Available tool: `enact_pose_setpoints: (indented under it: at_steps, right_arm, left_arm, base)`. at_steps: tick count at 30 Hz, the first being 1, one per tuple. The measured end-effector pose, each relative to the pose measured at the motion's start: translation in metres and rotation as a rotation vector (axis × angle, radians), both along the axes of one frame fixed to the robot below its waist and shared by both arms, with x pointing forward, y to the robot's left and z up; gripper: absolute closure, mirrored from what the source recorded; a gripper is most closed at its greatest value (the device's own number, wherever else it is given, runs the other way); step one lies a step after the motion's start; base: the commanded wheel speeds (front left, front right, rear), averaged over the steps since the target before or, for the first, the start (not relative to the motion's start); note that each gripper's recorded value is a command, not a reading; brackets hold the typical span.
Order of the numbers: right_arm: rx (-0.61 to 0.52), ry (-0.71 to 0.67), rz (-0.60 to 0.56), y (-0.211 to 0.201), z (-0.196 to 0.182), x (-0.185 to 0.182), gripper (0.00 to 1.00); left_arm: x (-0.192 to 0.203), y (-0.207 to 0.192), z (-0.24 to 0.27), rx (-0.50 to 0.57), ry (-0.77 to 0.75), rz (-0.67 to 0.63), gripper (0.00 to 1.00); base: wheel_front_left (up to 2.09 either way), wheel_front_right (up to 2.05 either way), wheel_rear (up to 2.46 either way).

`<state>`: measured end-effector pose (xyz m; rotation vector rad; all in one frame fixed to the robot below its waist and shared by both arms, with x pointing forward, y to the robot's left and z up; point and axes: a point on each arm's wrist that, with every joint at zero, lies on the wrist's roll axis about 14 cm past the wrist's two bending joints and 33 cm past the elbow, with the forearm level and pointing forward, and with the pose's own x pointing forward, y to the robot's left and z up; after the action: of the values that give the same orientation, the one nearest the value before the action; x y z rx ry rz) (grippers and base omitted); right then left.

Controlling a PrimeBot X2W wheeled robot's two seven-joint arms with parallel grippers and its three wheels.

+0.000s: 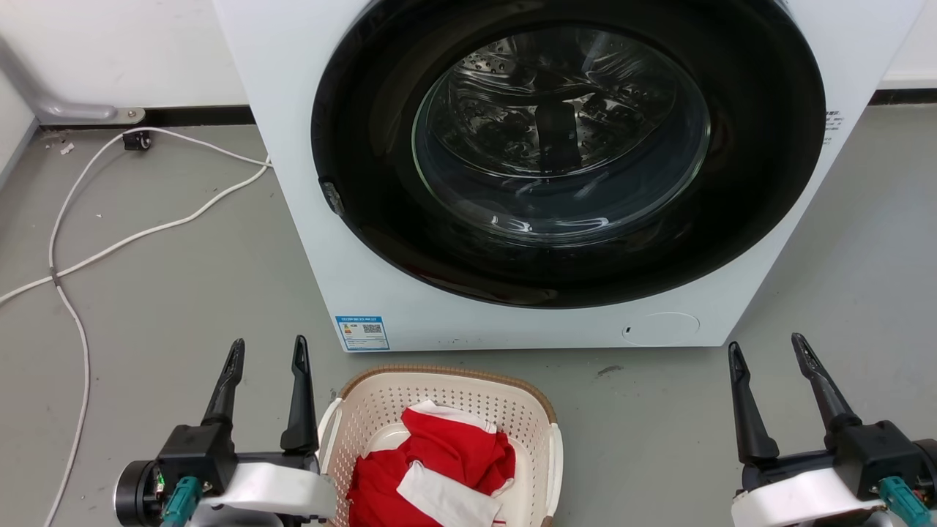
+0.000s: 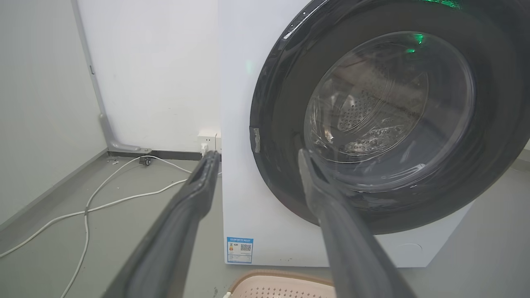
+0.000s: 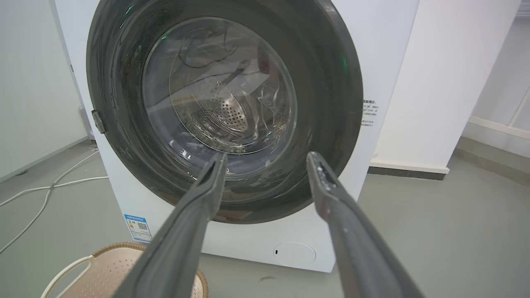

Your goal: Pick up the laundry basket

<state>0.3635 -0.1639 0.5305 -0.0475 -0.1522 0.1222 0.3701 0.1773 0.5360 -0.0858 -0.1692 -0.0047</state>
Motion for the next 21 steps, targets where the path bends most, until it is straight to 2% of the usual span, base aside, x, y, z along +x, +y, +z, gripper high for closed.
enact_pose_setpoints:
  at_steps: [7,21]
  right_arm:
    - [-0.021,-0.005,0.001,0.0003,-0.0007,-0.0014,0.00]
    - [0.033,0.013,-0.015,-0.0052,-0.0055,-0.0019,0.00]
  left_arm:
    - [-0.0008,-0.0020,0.0002,0.034,-0.007,-0.001,0.00]
    - [-0.0010,-0.0016,-0.0008,0.034,-0.003,0.002,0.00]
  base:
    - [0.00,0.00,0.00]
    - [0.00,0.00,0.00]
